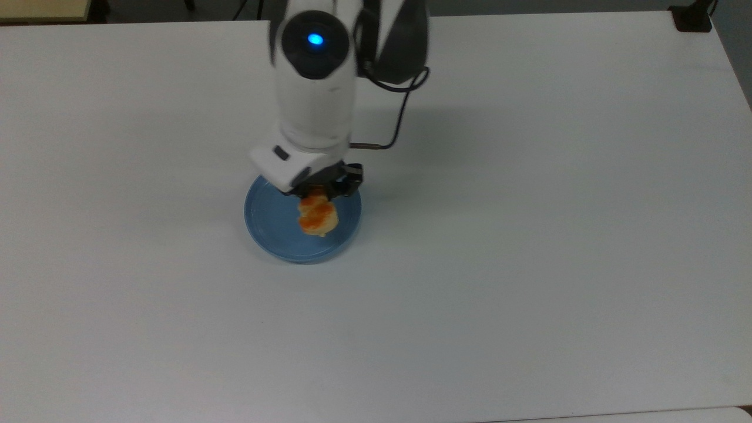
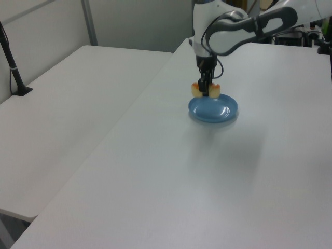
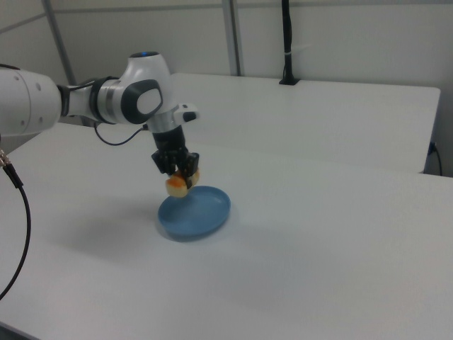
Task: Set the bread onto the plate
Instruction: 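Lower the bread onto the blue plate and open the gripper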
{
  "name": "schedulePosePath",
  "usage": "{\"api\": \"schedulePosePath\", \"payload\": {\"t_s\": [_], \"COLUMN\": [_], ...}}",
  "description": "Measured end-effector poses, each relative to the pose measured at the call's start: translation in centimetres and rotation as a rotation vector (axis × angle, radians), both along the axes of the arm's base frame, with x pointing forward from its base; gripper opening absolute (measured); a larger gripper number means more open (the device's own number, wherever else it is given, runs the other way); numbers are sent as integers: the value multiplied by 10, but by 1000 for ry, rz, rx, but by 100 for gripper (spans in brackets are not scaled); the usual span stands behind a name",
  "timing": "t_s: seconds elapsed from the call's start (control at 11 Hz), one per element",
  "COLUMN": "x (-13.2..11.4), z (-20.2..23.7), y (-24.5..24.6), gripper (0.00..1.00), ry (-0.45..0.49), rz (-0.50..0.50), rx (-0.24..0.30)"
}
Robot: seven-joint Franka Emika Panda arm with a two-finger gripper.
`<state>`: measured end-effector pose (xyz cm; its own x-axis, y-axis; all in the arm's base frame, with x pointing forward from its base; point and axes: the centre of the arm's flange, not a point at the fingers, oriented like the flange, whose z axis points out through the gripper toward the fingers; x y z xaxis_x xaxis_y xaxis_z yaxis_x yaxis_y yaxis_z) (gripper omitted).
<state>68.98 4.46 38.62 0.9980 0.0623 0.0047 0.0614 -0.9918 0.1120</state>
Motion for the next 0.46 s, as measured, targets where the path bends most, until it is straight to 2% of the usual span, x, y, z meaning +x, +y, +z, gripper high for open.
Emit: {"api": "schedulePosePath", "payload": {"t_s": [0.09, 0.27, 0.36, 0.46], "x": [-2, -3, -3, -3], "z": [-12, -26, -27, -27], "y": [13, 5, -2, -10], "gripper": [37, 40, 50, 52], "ry": [18, 41, 43, 47], "rz": [5, -4, -7, -7], "rx": [-7, -28, -42, -60]}}
